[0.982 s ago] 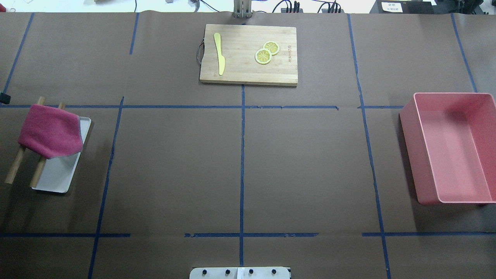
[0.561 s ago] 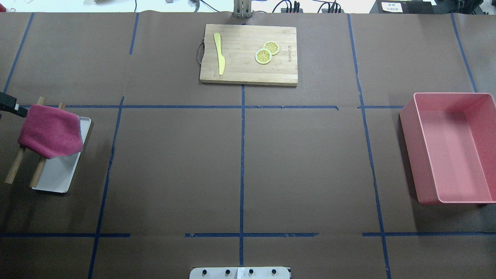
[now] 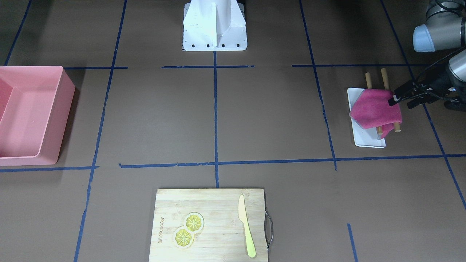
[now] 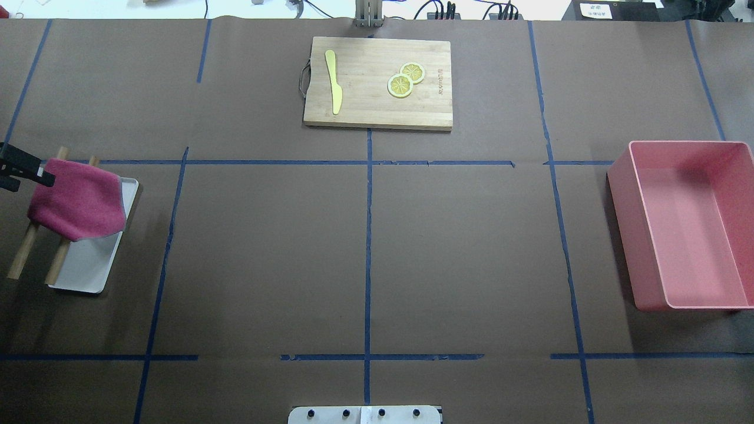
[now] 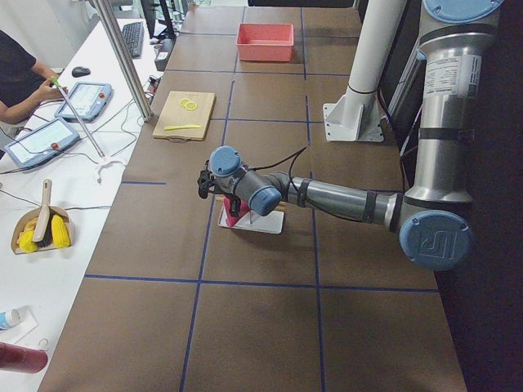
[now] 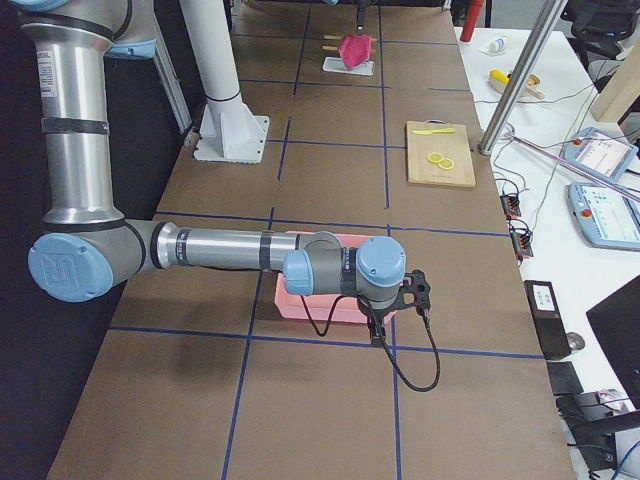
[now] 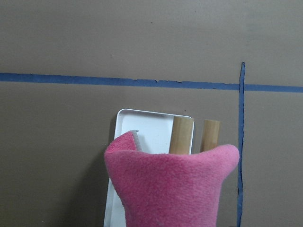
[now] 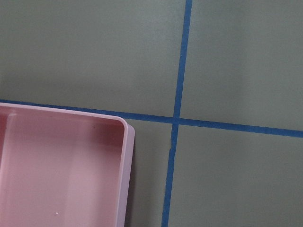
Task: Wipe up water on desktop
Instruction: 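Reach the left gripper to the pink towel on the white tray and grasp it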
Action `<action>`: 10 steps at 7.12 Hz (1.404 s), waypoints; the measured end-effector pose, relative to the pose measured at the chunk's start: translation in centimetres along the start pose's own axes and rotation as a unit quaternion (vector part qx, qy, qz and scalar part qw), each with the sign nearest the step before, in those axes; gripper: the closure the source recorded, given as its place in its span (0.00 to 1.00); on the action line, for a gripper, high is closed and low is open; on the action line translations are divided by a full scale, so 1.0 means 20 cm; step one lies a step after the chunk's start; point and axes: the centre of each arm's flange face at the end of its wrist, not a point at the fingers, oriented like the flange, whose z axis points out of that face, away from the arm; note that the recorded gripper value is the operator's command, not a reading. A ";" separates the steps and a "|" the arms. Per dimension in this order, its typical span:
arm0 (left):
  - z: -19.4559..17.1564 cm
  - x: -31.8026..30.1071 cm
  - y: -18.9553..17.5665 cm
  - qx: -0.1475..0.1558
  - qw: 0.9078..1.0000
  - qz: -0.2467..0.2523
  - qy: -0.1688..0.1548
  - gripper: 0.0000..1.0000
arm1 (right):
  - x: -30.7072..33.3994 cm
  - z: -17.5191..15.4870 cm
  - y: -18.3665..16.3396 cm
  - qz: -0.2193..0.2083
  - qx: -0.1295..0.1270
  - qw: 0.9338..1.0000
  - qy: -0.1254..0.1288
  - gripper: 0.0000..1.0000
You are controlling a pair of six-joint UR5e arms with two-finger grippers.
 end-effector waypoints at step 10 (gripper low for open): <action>-0.11 -0.03 -0.01 0.005 1.000 -0.021 0.012 1.00 | -0.03 -0.02 -0.04 -0.004 0.005 1.000 -0.001 0.00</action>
